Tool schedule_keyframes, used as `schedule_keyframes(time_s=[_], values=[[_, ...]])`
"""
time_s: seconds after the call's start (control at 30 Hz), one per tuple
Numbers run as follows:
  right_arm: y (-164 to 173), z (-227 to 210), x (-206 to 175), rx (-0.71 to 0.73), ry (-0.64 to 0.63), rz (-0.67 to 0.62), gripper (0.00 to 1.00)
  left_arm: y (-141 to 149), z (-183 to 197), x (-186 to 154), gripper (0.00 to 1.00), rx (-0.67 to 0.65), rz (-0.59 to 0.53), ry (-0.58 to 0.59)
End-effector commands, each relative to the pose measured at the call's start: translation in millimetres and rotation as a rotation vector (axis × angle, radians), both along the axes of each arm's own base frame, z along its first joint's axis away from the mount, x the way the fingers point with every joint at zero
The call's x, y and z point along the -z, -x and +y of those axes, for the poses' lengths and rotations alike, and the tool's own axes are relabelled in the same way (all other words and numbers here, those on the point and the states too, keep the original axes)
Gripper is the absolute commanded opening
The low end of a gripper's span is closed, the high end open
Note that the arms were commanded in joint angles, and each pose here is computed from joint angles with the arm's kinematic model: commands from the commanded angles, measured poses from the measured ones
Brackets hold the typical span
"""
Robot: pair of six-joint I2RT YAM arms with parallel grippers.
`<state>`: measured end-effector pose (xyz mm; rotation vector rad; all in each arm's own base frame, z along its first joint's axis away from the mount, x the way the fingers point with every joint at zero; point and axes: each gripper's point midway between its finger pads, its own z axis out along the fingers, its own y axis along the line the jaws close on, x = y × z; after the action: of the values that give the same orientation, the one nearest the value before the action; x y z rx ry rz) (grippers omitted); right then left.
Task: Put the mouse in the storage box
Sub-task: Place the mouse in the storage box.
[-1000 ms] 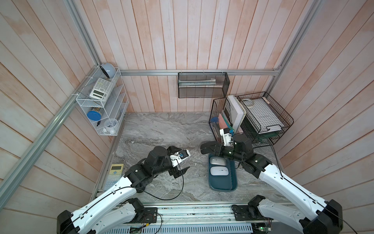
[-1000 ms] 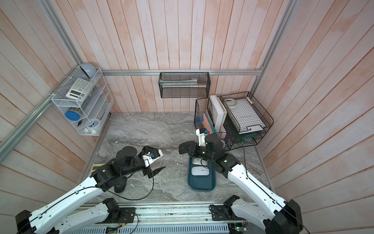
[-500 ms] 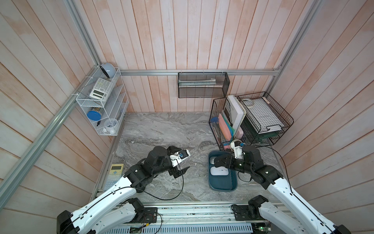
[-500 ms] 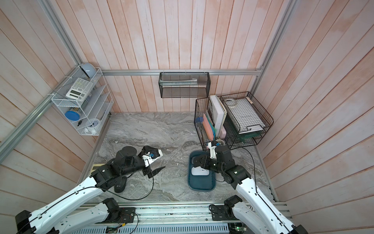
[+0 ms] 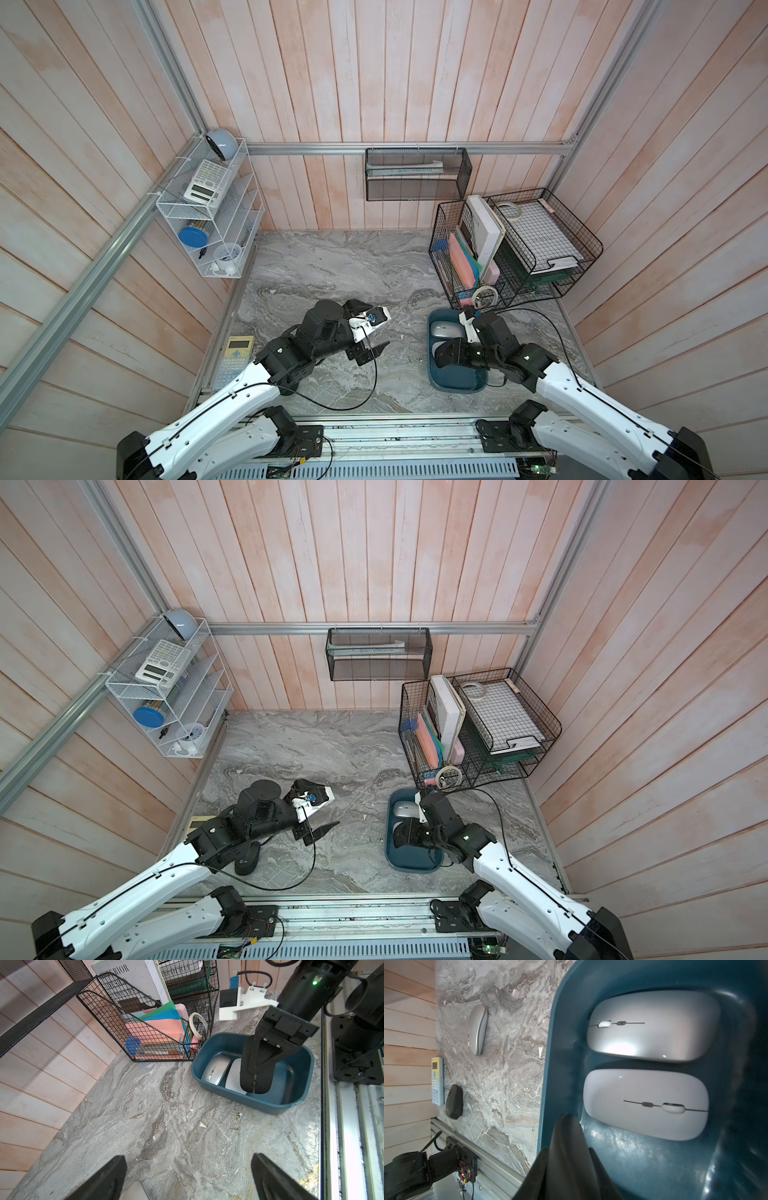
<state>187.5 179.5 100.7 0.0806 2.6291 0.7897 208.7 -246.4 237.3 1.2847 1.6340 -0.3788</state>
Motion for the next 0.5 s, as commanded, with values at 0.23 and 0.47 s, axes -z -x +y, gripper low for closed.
schedule_keyframes(time_s=[0.23,0.47], values=[[11.5,-18.5,23.3,0.036,0.078,0.035,0.27,0.1,1.5,7.8,1.0,-0.008,0.011,-0.018],[12.5,-17.9,33.5,0.062,0.065,0.042,0.27,-0.4,1.0,10.2,1.0,-0.009,0.021,-0.022]])
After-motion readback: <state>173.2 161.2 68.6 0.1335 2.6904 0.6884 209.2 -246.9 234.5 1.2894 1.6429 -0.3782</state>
